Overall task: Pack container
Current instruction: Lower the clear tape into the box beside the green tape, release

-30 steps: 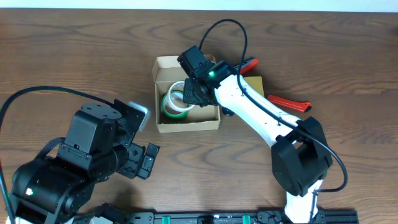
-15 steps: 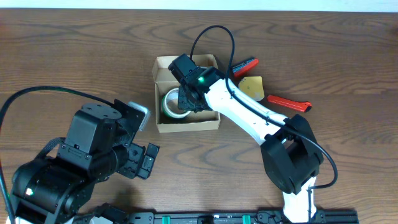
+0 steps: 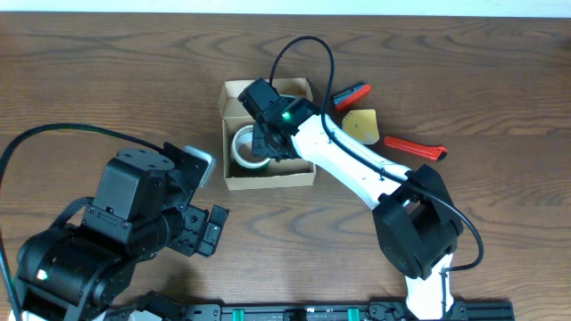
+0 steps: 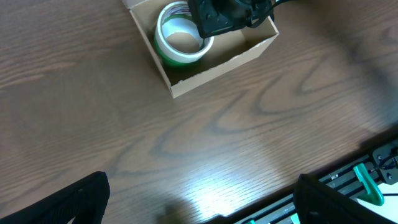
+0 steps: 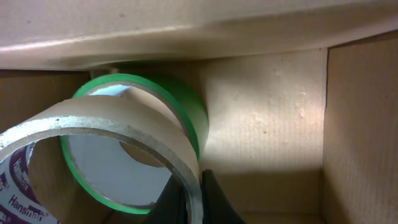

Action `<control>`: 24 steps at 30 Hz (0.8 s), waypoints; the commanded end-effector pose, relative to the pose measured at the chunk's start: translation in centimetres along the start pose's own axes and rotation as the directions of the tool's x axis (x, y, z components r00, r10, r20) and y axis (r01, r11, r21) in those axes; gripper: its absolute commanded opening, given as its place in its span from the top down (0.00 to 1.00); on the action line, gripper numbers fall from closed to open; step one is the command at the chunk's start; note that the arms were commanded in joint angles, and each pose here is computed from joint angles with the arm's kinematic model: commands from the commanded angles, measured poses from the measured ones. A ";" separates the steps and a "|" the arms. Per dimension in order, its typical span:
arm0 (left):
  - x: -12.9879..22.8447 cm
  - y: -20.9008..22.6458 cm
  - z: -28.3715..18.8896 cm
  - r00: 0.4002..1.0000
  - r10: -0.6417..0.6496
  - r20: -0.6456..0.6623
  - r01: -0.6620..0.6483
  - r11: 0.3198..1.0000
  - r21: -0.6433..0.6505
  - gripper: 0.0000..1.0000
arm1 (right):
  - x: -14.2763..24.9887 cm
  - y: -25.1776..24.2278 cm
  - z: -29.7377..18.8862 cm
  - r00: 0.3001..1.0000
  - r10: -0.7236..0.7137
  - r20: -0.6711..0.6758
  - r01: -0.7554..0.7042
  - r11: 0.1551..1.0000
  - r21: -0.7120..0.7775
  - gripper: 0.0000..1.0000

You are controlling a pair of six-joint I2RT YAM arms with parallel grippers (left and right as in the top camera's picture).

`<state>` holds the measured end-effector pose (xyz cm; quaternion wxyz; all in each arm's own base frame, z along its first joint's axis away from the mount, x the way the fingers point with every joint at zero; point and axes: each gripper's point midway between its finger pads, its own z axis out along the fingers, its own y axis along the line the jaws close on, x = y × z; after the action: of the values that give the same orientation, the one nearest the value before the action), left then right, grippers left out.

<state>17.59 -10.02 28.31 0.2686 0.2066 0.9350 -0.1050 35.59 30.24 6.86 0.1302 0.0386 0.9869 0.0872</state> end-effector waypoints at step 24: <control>-0.1 0.1 -0.3 1.000 -0.008 0.008 0.008 1.000 -0.008 0.05 | -4.8 0.6 -8.1 0.985 -0.150 0.090 0.153 0.988 -0.027 0.49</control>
<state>17.58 -10.02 28.31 0.2683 0.2066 0.9350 -0.1051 36.12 30.21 11.25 0.1335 -0.0146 0.9878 0.0791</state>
